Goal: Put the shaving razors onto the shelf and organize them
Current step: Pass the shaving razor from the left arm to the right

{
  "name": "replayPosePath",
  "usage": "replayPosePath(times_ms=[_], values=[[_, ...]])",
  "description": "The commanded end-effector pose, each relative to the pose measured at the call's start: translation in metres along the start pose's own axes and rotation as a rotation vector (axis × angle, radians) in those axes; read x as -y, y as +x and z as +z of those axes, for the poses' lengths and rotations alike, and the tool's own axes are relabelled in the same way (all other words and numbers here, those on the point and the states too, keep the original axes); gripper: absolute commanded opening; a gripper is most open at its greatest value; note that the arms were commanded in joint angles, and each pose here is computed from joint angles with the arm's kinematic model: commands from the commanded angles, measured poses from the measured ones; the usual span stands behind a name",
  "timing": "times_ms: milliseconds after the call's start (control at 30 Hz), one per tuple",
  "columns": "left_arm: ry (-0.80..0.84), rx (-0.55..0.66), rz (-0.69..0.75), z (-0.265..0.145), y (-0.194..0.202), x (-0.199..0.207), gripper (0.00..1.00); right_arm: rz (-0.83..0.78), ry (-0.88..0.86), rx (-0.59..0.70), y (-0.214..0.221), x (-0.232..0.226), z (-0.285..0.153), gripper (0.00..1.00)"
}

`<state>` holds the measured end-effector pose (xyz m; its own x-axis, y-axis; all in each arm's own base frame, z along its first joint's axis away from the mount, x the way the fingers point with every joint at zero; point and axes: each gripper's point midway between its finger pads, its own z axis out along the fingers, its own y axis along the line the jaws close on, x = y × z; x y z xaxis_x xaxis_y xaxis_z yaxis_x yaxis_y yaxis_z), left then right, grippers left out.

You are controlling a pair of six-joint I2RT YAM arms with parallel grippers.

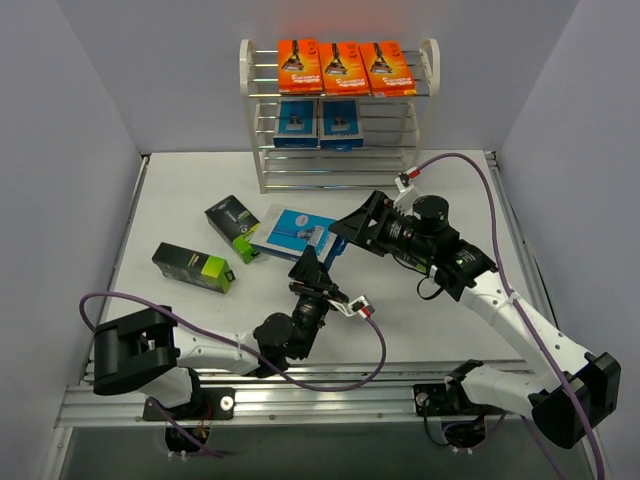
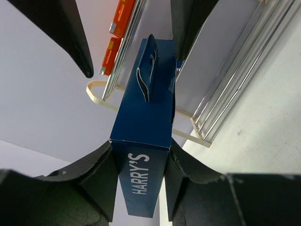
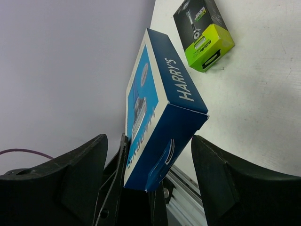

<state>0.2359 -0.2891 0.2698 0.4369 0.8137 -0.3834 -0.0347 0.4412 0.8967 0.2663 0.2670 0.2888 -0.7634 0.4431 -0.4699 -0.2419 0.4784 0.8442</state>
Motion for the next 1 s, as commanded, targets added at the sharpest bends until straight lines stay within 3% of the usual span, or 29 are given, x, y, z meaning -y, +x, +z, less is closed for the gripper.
replayPosePath(times_ms=[0, 767, 967], values=[[-0.154, 0.006, -0.144, 0.0, -0.007, -0.039, 0.02, -0.022, -0.014, -0.012, 0.002, -0.005, 0.0, 0.67], [-0.188, -0.017, -0.162, -0.001, -0.004, -0.049, 0.02, 0.018, 0.023, -0.072, 0.02, 0.018, 0.013, 0.66], [-0.187, -0.017, -0.175, -0.001, -0.004, -0.049, 0.02, 0.037, -0.018, -0.073, 0.022, 0.013, 0.017, 0.59]])
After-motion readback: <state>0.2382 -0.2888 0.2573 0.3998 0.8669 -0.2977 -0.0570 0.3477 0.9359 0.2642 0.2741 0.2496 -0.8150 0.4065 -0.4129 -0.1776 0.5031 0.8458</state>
